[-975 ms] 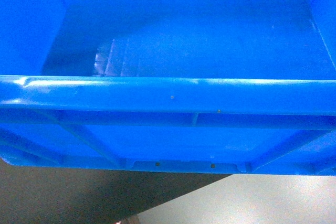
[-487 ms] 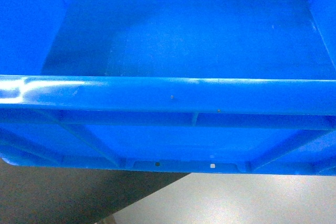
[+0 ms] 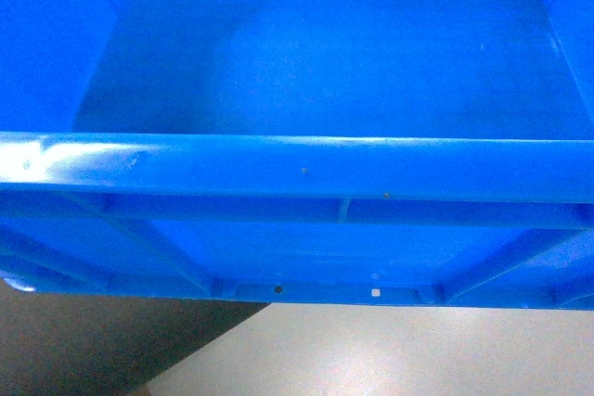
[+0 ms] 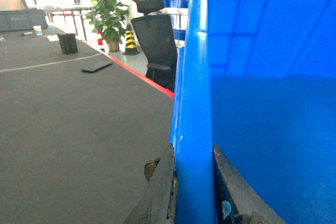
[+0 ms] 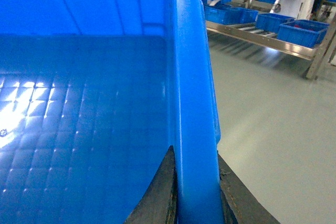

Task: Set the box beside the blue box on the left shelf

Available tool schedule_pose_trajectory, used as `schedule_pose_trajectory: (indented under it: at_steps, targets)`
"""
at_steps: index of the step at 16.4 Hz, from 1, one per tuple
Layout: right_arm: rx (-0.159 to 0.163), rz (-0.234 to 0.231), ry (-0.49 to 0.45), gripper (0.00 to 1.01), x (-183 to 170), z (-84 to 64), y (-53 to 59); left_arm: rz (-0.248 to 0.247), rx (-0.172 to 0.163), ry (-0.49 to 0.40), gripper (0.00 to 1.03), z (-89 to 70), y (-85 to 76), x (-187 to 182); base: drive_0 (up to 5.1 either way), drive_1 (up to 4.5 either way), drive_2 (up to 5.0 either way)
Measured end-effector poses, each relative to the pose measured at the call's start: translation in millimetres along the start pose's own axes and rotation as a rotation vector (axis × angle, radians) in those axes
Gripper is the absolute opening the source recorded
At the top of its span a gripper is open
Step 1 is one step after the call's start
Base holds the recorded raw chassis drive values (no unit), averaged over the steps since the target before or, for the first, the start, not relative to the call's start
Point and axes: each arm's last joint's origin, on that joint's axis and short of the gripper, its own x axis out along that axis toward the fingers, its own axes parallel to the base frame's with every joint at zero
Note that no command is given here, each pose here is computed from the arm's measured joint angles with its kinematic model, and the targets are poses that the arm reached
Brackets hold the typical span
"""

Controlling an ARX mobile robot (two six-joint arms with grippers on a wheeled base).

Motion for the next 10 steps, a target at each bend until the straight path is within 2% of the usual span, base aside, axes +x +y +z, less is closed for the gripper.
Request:
schedule_pose_trajectory:
  at_steps: [10]
  targets:
    - [0.0,0.0,0.001,0.09,0.0,-0.1,0.0,0.0,0.001,0.001,0.11,-0.1,0.0,0.0,-1.5,-1.46,-1.5]
